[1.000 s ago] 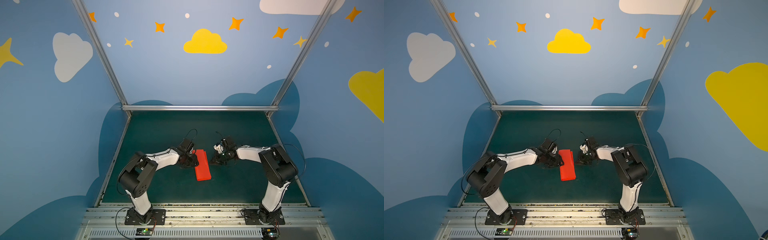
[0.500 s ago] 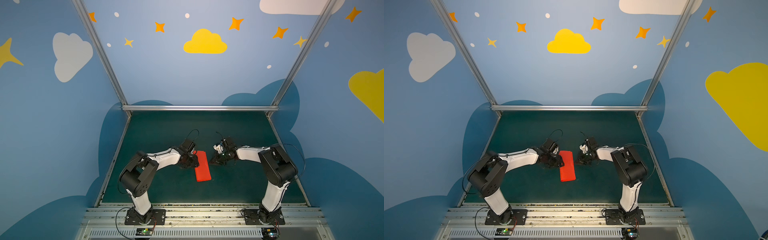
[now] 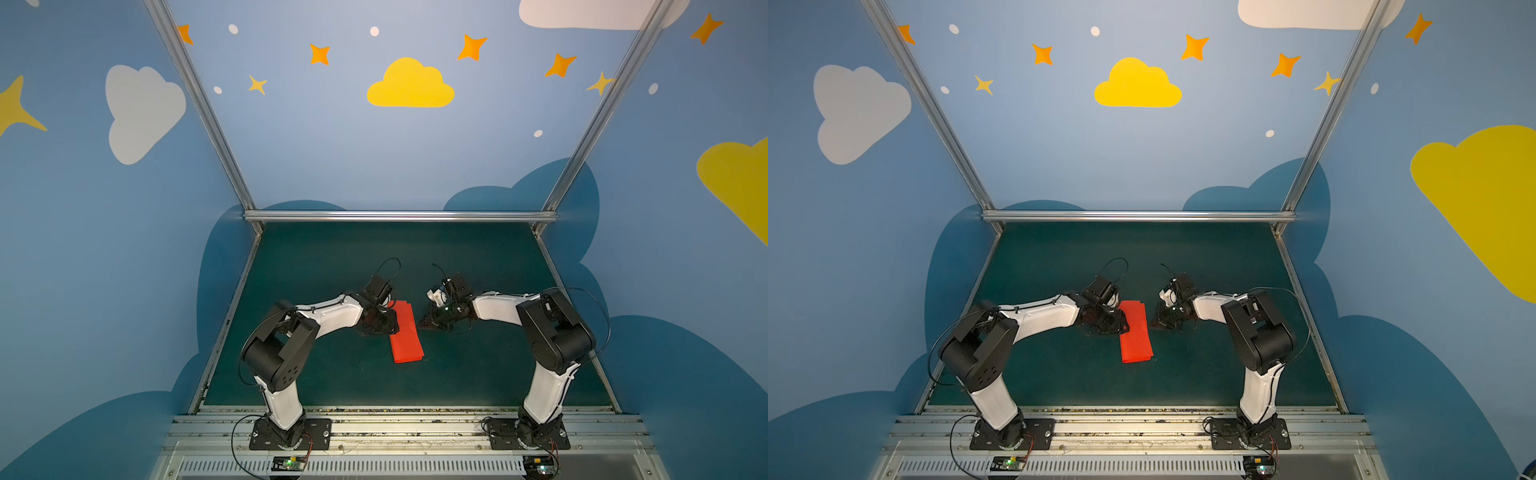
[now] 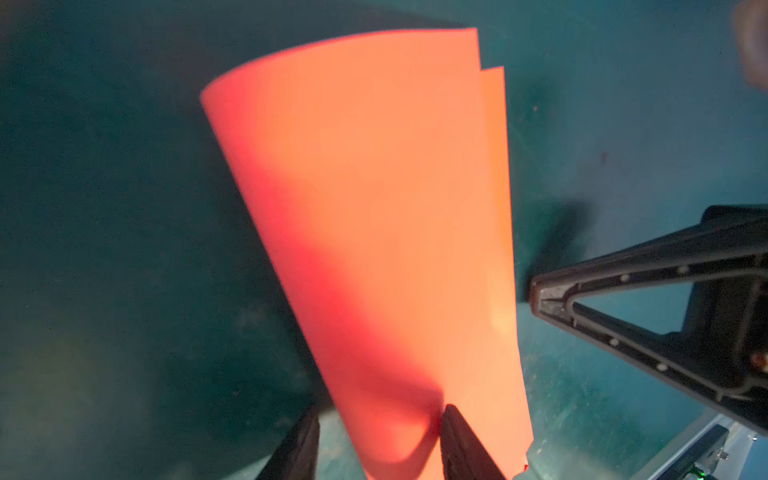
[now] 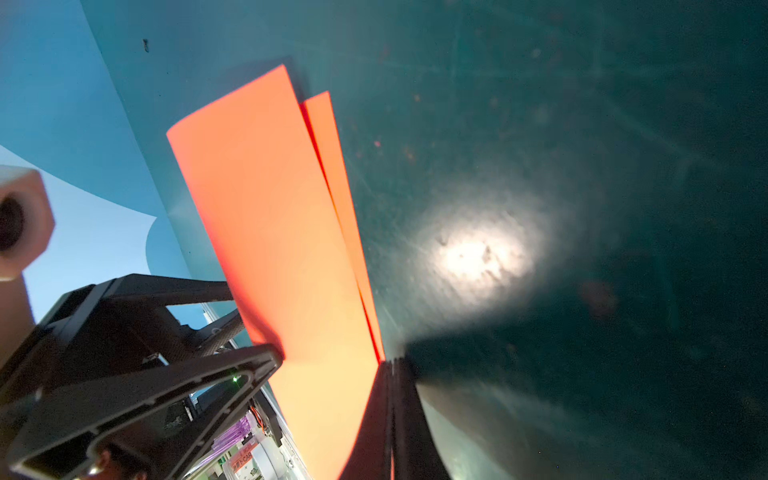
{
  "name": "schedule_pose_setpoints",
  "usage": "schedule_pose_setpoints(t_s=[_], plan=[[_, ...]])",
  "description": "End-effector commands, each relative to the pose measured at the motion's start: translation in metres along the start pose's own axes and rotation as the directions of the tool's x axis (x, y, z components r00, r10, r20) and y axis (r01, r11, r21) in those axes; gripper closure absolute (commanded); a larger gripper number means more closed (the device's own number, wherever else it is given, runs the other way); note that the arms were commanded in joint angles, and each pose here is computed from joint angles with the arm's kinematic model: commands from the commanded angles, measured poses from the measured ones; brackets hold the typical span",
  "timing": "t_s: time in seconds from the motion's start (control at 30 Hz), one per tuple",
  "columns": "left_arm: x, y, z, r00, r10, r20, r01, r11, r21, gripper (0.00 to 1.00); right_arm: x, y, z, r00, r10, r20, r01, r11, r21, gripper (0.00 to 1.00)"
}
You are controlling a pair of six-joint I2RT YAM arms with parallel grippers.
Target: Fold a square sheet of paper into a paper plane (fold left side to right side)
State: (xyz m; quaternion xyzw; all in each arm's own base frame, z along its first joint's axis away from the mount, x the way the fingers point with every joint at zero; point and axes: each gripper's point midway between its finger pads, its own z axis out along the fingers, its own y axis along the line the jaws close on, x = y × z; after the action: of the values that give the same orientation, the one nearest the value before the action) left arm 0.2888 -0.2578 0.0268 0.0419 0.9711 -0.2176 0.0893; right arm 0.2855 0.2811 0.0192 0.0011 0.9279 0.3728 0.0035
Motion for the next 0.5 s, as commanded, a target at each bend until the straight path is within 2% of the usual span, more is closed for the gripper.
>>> schedule_pose_setpoints(t_s=[0.0,0.47], plan=[[0.0124,0.0058,0.0037,0.998,0.022,-0.062,-0.024,0.999,-0.023,0.51,0.0042,-0.0055,0.0027,1.0,0.01,-0.014,-0.01,1.0,0.011,1.0],[0.0164,0.0075,0.0093,0.995,0.04,-0.096,-0.043,0.999,-0.032,0.52,0.0054,-0.0063,0.0034,1.0,0.013,-0.018,-0.013,1.0,0.01,1.0]])
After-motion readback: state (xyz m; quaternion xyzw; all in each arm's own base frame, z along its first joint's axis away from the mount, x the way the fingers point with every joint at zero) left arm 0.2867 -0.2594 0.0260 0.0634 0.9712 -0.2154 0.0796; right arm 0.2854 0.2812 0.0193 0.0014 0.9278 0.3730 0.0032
